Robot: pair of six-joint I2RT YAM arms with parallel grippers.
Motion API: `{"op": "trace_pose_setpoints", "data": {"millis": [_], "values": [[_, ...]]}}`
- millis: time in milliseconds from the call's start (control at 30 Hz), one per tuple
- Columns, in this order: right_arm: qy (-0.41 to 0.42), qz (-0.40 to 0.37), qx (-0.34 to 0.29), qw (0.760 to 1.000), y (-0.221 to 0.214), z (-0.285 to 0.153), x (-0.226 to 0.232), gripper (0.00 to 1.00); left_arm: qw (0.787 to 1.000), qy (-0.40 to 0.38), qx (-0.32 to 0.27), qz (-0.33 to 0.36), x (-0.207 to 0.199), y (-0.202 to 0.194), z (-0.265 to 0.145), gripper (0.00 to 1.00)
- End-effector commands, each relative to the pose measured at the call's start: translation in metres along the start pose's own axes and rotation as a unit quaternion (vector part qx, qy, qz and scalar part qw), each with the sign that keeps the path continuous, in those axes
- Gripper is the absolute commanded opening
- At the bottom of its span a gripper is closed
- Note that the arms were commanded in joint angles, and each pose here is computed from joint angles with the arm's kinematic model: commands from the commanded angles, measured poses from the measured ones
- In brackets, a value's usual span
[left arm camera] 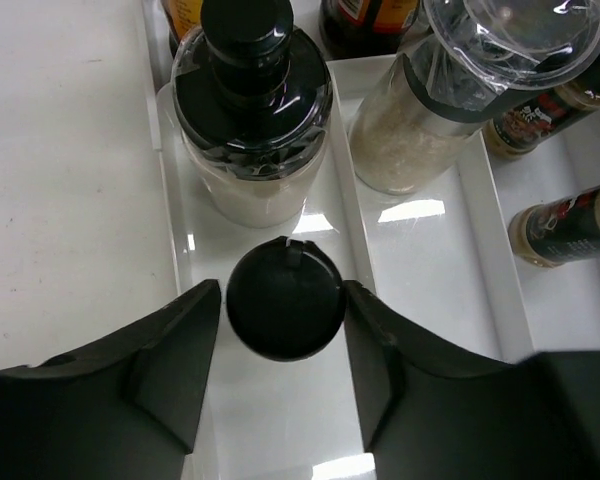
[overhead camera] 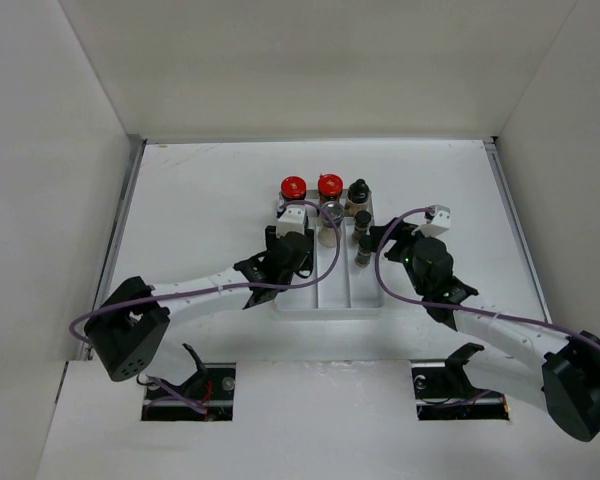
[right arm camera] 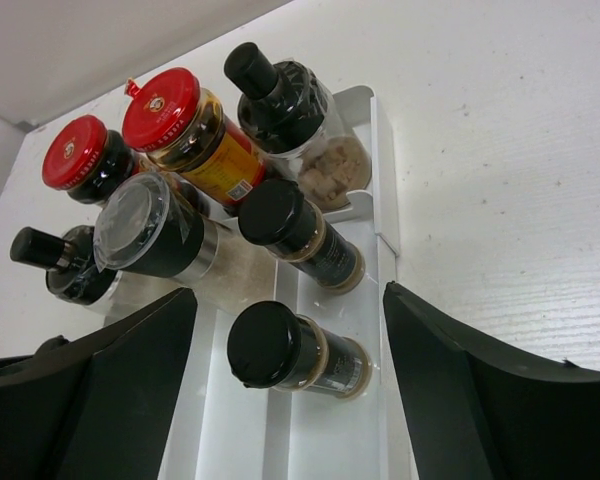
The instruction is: Organize the condiment bottles
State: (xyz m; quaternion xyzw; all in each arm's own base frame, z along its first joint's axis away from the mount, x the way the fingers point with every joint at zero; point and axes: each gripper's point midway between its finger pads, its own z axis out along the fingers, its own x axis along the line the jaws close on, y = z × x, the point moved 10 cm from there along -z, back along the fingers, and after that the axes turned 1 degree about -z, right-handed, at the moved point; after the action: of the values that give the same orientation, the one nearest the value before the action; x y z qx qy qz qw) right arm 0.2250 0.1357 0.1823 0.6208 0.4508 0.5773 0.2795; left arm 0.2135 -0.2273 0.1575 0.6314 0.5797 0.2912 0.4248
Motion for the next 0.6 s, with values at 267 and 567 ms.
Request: {"op": "trace_pose_setpoints", "data": {"millis": [267,567], "values": [[0.006,0.015,-0.057,0.998,0.021,-0.005,0.006,0.9,0.993,-0.037,-0.104,-0.037,-0.007,0.06,-0.033,1.0],[-0.052,0.014,-0.097,0.994,0.03,-0.008,-0.005,1.0,0.976,-0.035,-0.197,-0.087,0.026,0.102,-0.08,1.0]]}}
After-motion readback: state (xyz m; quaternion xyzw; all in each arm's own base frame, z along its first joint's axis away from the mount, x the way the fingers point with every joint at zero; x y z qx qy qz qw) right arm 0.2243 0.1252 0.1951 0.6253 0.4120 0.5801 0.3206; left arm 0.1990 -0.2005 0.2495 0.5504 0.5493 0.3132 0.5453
